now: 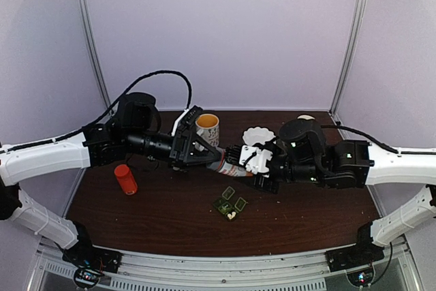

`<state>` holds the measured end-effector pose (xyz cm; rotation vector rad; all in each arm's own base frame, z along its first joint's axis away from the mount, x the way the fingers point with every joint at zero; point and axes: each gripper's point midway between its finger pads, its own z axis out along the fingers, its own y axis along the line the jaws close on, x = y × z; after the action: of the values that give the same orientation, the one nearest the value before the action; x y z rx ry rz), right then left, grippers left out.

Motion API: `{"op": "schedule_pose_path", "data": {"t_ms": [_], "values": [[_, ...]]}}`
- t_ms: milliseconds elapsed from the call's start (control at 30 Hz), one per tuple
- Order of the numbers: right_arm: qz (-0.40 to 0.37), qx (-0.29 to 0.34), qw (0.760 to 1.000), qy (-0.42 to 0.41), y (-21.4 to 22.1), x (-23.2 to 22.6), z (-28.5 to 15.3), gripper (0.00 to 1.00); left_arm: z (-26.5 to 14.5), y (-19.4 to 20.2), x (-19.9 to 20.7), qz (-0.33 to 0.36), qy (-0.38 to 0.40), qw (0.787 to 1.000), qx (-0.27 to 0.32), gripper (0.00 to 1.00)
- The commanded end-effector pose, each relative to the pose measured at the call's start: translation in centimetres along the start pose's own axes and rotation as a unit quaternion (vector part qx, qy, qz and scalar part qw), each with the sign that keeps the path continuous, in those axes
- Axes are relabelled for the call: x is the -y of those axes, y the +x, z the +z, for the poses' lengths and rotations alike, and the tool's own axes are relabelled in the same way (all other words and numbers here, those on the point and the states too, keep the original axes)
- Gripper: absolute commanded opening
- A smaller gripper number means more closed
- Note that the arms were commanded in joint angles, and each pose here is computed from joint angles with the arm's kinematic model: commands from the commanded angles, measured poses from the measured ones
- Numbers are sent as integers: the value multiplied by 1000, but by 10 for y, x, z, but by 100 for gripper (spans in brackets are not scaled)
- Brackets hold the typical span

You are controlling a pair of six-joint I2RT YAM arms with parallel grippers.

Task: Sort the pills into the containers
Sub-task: Screw the lid of the pill bottle onto the pill bottle.

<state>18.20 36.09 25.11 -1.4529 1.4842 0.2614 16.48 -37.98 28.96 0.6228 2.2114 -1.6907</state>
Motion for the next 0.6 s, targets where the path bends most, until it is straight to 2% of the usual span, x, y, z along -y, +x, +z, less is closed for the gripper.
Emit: {"op": "schedule_pose_path", "data": {"t_ms": [0, 100, 300, 433, 567], "values": [[-3, 14, 1000, 23, -17, 11, -3, 0, 1, -8, 10, 10, 5, 1000, 0, 71], [-14, 0, 999, 31, -16, 11, -2, 0, 4, -9, 7, 9, -4, 1000, -7, 65], [-29, -17, 999, 37, -13, 7, 0, 0, 6, -11, 4, 9, -11, 1000, -9, 61], [-28, -19, 999, 38, -10, 7, -1, 0, 3, -11, 5, 12, -12, 1000, -6, 76], [-26, -21, 999, 41, -6, 7, -2, 0, -3, -12, 3, 11, -17, 1000, 3, 78]]}}
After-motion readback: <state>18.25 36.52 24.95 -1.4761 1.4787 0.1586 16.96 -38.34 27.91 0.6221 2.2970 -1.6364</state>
